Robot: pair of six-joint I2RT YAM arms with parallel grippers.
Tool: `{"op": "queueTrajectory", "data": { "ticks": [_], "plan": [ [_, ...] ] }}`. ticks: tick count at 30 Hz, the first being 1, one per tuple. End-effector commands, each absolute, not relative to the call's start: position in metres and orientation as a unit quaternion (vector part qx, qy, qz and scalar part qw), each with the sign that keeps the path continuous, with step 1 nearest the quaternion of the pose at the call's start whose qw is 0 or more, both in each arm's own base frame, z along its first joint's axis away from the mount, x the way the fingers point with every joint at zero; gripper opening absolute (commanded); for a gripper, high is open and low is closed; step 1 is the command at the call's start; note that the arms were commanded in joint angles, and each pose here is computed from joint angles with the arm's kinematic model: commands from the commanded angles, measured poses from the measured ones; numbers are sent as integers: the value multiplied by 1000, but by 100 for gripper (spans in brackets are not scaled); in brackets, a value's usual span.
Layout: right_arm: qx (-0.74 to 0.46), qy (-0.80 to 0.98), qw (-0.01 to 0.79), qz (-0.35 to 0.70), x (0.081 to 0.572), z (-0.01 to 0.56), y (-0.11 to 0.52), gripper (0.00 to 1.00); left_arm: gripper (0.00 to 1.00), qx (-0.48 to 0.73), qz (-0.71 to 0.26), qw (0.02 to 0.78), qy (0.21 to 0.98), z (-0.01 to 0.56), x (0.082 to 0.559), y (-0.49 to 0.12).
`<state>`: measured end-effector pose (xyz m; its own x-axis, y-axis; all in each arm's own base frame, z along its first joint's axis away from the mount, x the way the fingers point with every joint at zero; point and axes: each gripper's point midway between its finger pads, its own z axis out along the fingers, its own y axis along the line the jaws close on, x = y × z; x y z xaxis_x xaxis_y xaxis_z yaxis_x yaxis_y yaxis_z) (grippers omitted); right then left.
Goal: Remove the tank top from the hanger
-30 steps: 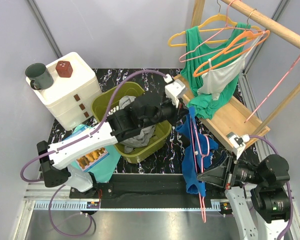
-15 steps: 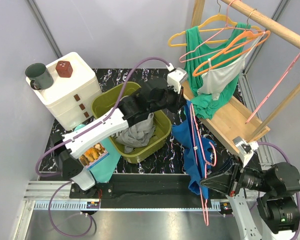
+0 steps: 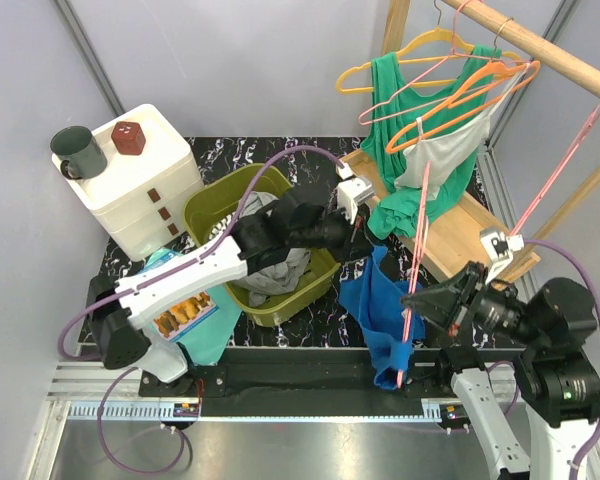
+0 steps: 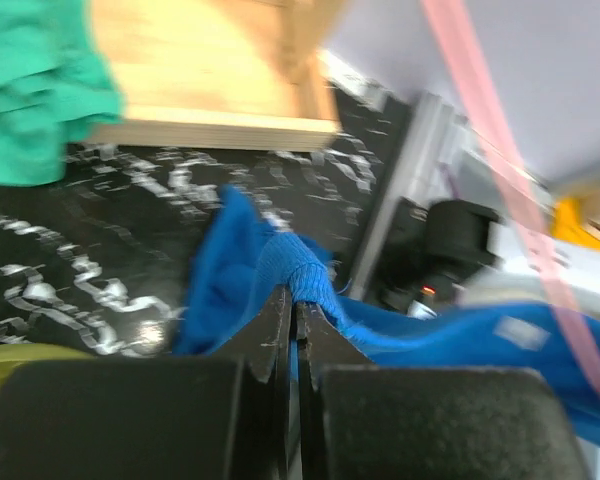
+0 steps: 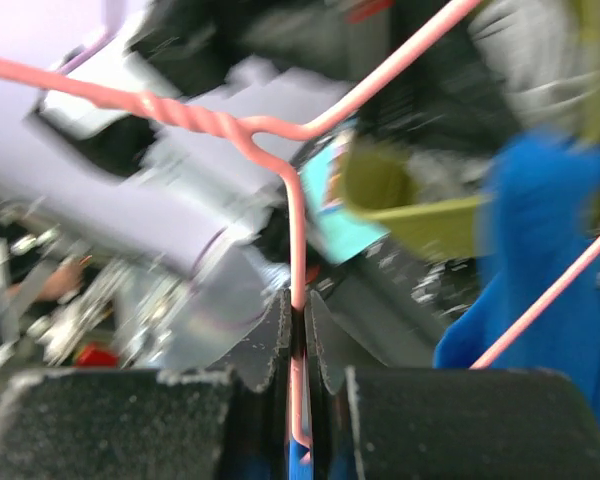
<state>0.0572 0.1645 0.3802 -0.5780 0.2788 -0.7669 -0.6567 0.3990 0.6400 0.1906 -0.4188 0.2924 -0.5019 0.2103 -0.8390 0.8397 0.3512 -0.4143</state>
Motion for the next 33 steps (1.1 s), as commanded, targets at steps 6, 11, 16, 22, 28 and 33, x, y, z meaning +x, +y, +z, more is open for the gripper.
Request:
{"op": "queueTrajectory", "data": {
  "ticks": [6, 11, 16, 22, 28, 33],
  "plan": [
    [-60, 683, 596, 418, 138, 393, 132, 0, 0, 388, -542, 377, 643, 370, 137, -406],
    [39, 700, 577, 419, 158, 395, 120, 0, 0, 368, -497, 409, 671, 369, 160, -404],
    [125, 706, 577, 390, 192, 401, 103, 0, 0, 343, -468, 439, 686, 376, 178, -400],
    [199, 671, 616, 361, 228, 452, 79, 0, 0, 333, -459, 449, 691, 380, 180, -390],
    [234, 640, 643, 349, 273, 501, 69, 0, 0, 323, -458, 444, 699, 373, 173, -376],
    [285, 620, 657, 320, 306, 518, 51, 0, 0, 314, -456, 449, 701, 374, 167, -361]
  ]
}}
